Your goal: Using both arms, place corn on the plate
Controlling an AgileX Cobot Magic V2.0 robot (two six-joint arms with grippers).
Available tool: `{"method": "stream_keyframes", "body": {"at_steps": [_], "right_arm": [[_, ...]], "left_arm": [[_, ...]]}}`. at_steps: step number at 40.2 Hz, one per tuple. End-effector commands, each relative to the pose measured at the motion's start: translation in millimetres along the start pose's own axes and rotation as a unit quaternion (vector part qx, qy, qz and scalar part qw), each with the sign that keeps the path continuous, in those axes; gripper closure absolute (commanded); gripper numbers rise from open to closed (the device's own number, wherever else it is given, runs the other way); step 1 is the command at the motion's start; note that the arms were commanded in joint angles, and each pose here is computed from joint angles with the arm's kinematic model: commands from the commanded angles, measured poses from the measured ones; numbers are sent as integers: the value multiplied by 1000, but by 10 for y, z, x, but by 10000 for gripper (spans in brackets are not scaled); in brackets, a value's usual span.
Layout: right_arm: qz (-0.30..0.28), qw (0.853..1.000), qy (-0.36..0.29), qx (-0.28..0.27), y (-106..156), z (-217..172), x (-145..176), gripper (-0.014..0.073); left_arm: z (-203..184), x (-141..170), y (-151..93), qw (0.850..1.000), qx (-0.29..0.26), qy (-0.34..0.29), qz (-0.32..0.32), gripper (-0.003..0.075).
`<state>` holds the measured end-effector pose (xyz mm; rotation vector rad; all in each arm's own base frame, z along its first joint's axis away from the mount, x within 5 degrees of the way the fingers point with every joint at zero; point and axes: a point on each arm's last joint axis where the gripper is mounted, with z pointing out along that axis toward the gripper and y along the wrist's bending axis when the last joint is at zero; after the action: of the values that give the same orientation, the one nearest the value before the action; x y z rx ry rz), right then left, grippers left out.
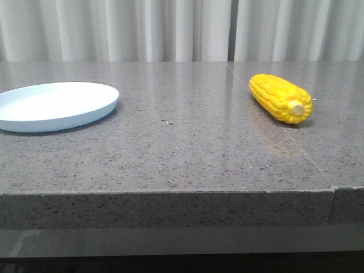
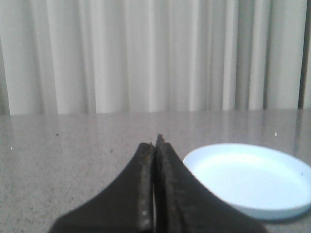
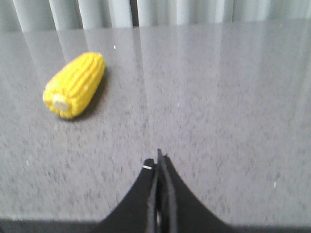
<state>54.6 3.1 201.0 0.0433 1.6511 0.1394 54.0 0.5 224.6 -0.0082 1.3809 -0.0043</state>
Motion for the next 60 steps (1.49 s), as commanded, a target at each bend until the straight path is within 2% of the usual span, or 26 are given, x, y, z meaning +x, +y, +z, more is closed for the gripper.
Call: {"method": "stream_keyframes", "body": {"at_steps": [1,5,10,17,22,30,33,35,39,42,44,47,49,60], "right_arm": [[-4,996,-87,-8,48,-120,-417,685],[-4,995,-97,-6,79,-241,-728,685],[-3,997,-83,-2,114,-285,-1066,685],[-3,1000,-31,5,158,-21,-1440,685],[-4,1000,8,9,169,215,-1524,685],[-4,1000,13,10,171,274,-1529,676],[-4,1000,12,10,171,271,-1529,627],[-4,1000,13,10,170,271,-1527,567],[-4,1000,15,10,169,271,-1524,372],[-4,1000,15,10,169,271,-1524,183],[-4,1000,15,10,170,271,-1525,90],[-4,1000,15,10,170,271,-1525,-7],[-4,1000,15,10,170,271,-1525,-36],[-4,1000,15,10,170,271,-1525,-37]], "left_arm": [[-44,-389,12,995,-6,-100,-14,741],[-60,-655,-2,995,1,-94,-14,741],[13,-860,-24,999,10,-33,-14,741],[290,-1079,-44,998,17,55,-12,741],[495,-1116,-45,996,17,83,-12,741],[548,-1105,-43,996,15,86,-12,733],[548,-1105,-43,996,15,86,-12,667],[549,-1107,-43,996,15,85,-12,585],[549,-1107,-43,996,15,85,-12,337],[549,-1107,-43,996,15,85,-12,152],[549,-1107,-43,996,15,85,-12,84],[549,-1107,-43,996,15,85,-12,46],[549,-1107,-43,996,15,85,-12,48],[561,-1109,-42,996,14,82,-12,48]]}}
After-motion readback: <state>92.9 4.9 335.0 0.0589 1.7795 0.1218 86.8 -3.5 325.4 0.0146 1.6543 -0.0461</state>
